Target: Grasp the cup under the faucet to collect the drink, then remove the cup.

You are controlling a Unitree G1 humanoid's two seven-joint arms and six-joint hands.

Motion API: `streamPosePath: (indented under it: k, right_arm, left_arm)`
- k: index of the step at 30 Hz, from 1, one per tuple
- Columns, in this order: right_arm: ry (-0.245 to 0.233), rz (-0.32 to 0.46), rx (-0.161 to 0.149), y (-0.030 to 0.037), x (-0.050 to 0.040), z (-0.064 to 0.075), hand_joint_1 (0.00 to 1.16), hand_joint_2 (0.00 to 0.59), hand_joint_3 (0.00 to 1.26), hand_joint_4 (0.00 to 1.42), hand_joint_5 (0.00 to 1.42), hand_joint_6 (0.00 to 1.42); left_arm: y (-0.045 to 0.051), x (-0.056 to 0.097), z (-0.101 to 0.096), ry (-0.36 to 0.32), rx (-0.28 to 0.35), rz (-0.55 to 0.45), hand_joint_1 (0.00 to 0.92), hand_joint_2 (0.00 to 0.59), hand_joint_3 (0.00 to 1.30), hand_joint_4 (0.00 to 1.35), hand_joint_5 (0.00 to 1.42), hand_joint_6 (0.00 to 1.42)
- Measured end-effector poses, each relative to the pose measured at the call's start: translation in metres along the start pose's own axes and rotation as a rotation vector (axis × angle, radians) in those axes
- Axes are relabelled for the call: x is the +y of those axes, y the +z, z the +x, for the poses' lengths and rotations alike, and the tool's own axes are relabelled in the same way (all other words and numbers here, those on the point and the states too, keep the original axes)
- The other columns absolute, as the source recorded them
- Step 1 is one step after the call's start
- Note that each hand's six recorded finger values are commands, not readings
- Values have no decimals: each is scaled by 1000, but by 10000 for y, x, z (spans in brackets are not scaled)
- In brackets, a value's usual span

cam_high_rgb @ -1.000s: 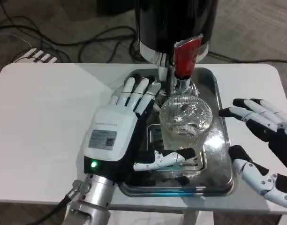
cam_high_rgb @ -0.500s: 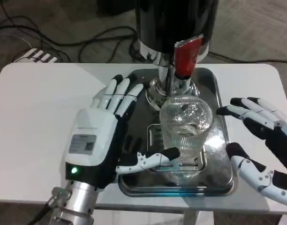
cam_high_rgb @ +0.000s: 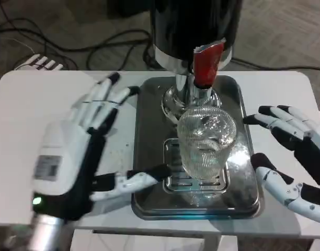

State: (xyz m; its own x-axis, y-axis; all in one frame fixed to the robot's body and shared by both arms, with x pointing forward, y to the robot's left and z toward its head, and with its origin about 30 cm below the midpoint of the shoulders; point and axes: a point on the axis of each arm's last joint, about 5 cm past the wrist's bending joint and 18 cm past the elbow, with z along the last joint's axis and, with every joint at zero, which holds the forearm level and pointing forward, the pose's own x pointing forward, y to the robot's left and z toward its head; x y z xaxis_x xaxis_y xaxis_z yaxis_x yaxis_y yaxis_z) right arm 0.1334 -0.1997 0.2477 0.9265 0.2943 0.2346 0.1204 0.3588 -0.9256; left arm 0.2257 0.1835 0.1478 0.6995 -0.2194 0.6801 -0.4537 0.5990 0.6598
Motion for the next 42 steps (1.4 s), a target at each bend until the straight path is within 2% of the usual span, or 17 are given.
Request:
streamPosePath:
  k: [7,10,14,17,21,23,25,27,29,31,35,39,42]
  right_arm:
    - [-6,1,1,10,20,32,99,496,165,54,26,249]
    - [-8,-1,6,12,22,39,103,498,165,54,26,248]
    - [-15,1,7,22,30,50,108,500,165,54,26,247]
    - [-19,8,12,29,40,56,114,499,165,54,26,247]
    - [-27,20,23,41,58,57,139,508,166,54,28,247]
    - [-29,23,23,49,64,57,143,507,166,54,31,247]
    - [-32,31,26,56,67,54,160,500,156,54,37,247]
    - [-34,33,29,58,67,51,167,498,155,54,38,247]
    - [-35,38,30,61,70,46,171,498,155,56,38,247]
    - [-35,41,33,62,74,41,178,499,163,62,37,247]
    - [-31,48,37,65,86,32,184,499,165,64,37,247]
    - [-34,58,39,72,96,31,187,499,165,64,38,247]
    - [-34,61,43,73,101,29,189,499,166,64,39,247]
  left_arm:
    - [-11,273,-33,74,-20,-35,49,0,311,104,157,236]
    - [-7,405,-7,122,-34,-60,55,8,341,178,225,290]
    - [12,529,38,153,-74,-102,37,21,399,309,341,384]
    - [19,593,77,158,-101,-153,40,40,466,436,508,575]
    - [15,743,205,176,-167,-249,68,76,554,586,687,858]
    - [16,800,273,170,-189,-316,72,87,570,629,750,951]
    - [16,905,387,159,-232,-392,76,99,523,626,780,1014]
    - [21,956,434,158,-240,-451,52,88,453,571,741,950]
    - [3,1000,497,131,-215,-550,7,66,409,527,689,870]
    - [-14,1038,547,99,-199,-618,0,55,389,486,620,760]
    - [-42,1105,678,-25,-197,-767,0,69,388,469,555,584]
    - [-48,1126,779,-140,-195,-887,0,73,393,443,531,531]
    - [-39,1134,827,-195,-197,-945,0,73,379,380,476,483]
